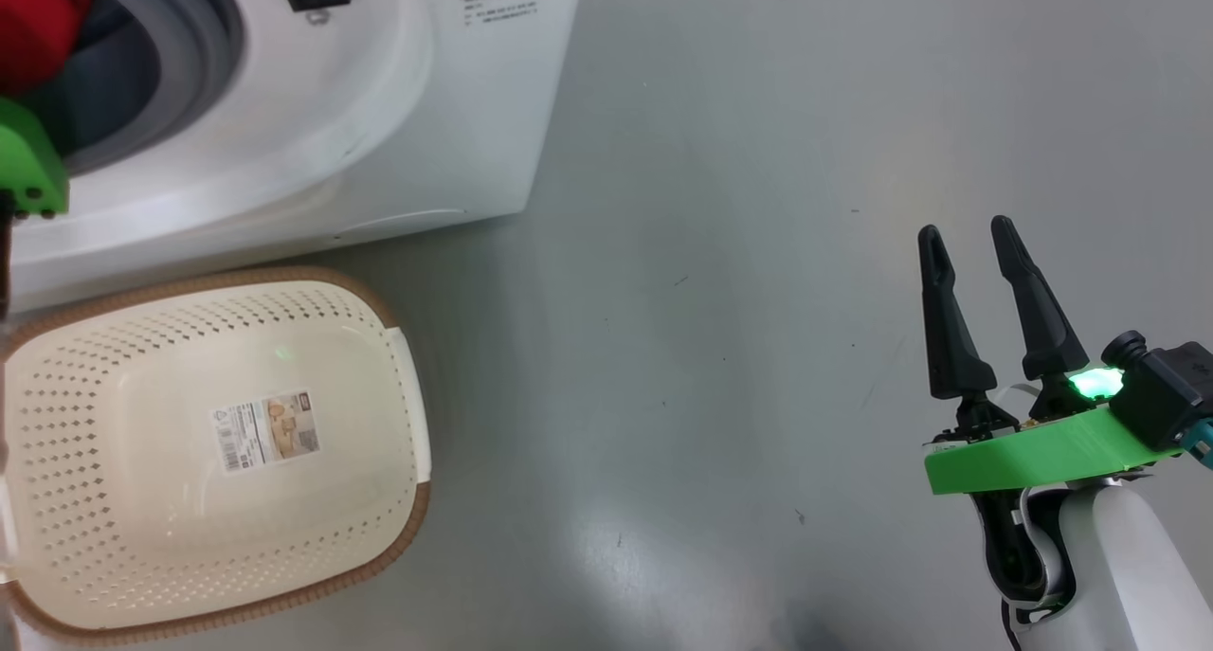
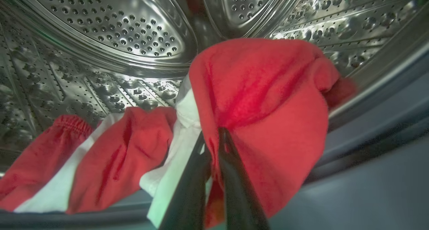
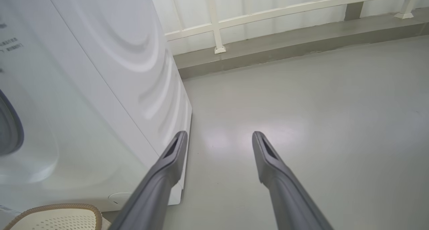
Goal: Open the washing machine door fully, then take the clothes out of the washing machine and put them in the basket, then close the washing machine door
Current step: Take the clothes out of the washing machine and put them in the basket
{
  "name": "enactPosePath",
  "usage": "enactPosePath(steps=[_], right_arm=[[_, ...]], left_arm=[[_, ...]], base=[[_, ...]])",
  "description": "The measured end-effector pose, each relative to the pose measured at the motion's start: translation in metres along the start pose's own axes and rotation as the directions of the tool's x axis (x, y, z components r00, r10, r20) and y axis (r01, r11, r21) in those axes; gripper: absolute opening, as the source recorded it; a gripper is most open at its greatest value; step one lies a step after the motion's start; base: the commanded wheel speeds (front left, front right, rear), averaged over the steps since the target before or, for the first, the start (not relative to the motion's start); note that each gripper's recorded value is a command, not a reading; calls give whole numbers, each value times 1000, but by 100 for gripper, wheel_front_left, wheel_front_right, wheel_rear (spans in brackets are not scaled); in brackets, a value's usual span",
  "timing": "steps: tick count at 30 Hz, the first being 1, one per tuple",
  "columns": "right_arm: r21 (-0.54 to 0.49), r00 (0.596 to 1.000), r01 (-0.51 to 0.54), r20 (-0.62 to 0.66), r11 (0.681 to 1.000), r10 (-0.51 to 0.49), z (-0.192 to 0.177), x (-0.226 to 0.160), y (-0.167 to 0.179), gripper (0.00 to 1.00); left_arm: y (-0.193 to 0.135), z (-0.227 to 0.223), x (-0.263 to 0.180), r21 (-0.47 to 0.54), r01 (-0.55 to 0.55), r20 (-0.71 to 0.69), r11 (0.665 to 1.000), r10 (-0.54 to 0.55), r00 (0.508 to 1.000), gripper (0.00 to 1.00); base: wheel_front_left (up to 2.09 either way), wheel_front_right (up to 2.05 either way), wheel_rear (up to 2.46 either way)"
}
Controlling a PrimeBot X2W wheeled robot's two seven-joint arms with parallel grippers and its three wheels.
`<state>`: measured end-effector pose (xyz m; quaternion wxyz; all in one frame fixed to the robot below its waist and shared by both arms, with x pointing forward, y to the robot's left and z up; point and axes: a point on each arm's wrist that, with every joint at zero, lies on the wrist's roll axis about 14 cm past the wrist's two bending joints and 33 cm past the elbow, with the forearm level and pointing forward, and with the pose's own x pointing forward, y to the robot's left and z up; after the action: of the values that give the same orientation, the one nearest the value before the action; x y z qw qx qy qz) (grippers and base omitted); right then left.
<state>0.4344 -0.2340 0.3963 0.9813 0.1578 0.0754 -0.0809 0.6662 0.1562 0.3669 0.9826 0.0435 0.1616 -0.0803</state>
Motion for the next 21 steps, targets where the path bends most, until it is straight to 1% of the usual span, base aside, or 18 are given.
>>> enactPosePath(steps=[5,8,13,21], right_arm=[[5,1000,-9,18,1000,9,6,0,3,100],[7,999,-20,30,1000,20,11,0,7,100],[5,998,-45,50,999,45,19,0,16,100],[-4,994,-86,74,996,86,29,-7,31,100]], left_arm=[[5,31,-4,-58,-19,96,998,25,995,0],[10,43,-15,-80,-34,149,996,46,988,0],[14,51,-40,-144,-55,214,988,85,973,0],[31,80,-97,-246,-101,345,964,185,920,0]], base=[[0,0,0],[0,0,0],[0,0,0],[0,0,0]])
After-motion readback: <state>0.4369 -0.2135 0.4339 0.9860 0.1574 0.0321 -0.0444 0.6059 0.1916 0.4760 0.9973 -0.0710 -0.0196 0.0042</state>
